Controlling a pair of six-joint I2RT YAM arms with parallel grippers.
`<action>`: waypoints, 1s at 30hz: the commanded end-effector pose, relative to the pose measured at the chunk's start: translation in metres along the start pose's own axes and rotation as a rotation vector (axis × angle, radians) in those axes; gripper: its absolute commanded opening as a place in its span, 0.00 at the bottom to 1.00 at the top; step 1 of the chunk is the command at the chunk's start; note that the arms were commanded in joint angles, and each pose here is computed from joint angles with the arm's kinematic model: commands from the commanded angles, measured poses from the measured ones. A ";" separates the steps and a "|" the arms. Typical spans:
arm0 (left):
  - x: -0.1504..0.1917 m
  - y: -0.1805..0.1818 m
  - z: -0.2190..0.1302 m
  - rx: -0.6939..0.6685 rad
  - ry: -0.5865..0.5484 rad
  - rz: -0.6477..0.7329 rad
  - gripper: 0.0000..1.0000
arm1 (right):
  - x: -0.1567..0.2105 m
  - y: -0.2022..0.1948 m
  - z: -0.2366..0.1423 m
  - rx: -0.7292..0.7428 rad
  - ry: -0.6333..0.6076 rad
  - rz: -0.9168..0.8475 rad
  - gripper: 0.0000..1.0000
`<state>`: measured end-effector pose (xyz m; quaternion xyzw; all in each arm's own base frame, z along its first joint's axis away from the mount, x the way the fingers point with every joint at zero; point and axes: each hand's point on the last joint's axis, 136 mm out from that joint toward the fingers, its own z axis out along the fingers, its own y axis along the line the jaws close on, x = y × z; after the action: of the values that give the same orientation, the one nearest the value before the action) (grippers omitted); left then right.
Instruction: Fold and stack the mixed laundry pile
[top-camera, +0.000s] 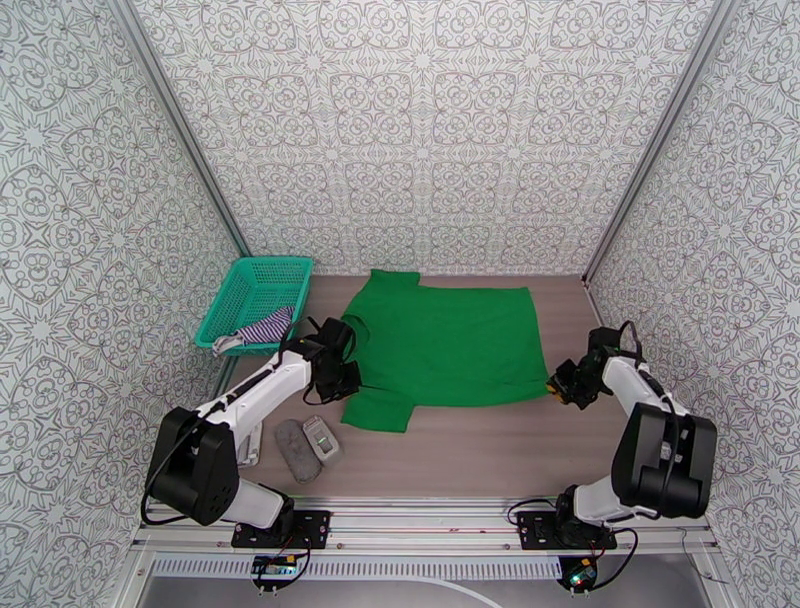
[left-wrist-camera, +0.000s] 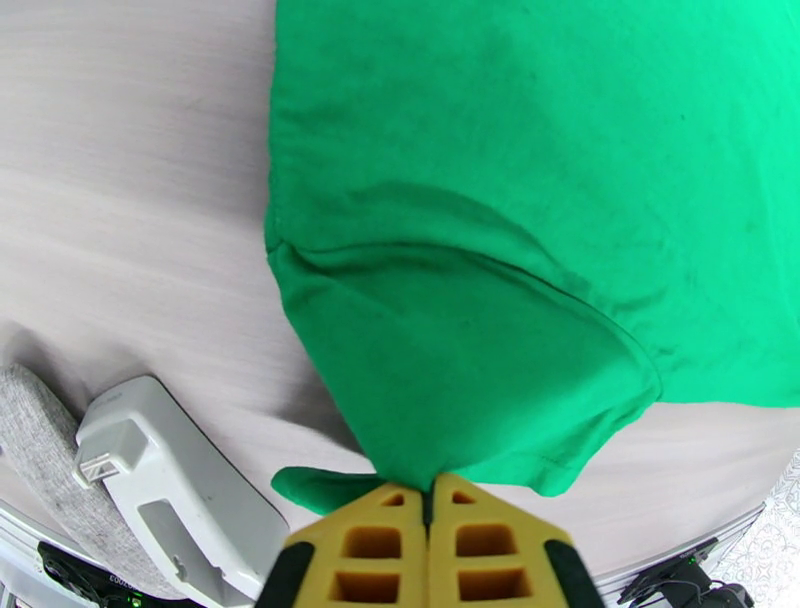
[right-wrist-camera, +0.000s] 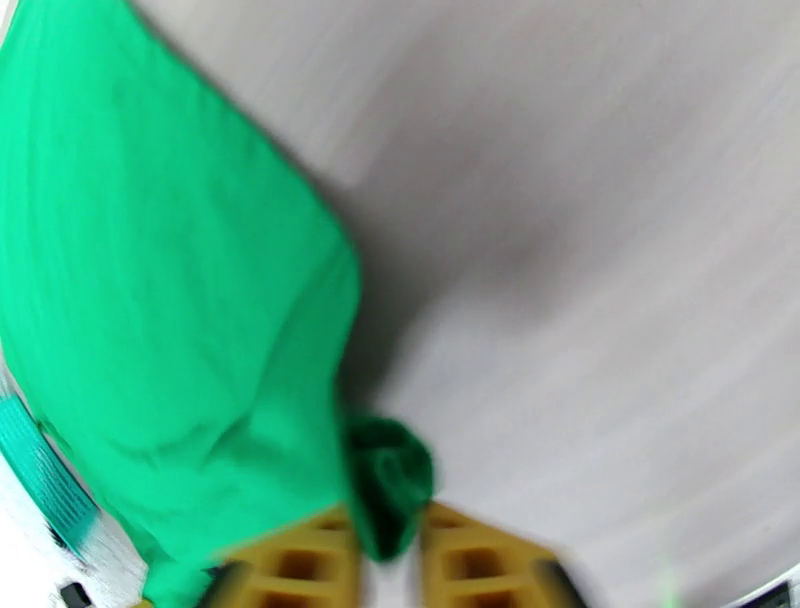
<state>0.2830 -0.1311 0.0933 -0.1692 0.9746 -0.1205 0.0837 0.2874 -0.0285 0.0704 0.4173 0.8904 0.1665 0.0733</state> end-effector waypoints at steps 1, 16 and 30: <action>-0.004 -0.006 -0.013 0.030 -0.005 0.012 0.00 | 0.028 -0.024 -0.007 0.086 0.064 -0.001 0.43; -0.002 -0.009 -0.012 0.035 0.020 0.035 0.00 | 0.012 -0.015 0.025 -0.097 0.071 0.238 0.46; -0.006 -0.008 -0.024 0.030 -0.004 0.028 0.00 | -0.012 -0.031 0.039 -0.039 -0.002 0.270 0.23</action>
<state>0.2840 -0.1358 0.1058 -0.1550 0.9759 -0.1308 0.0802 0.2798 -0.0400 0.0287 0.5290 0.8228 0.2016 0.0502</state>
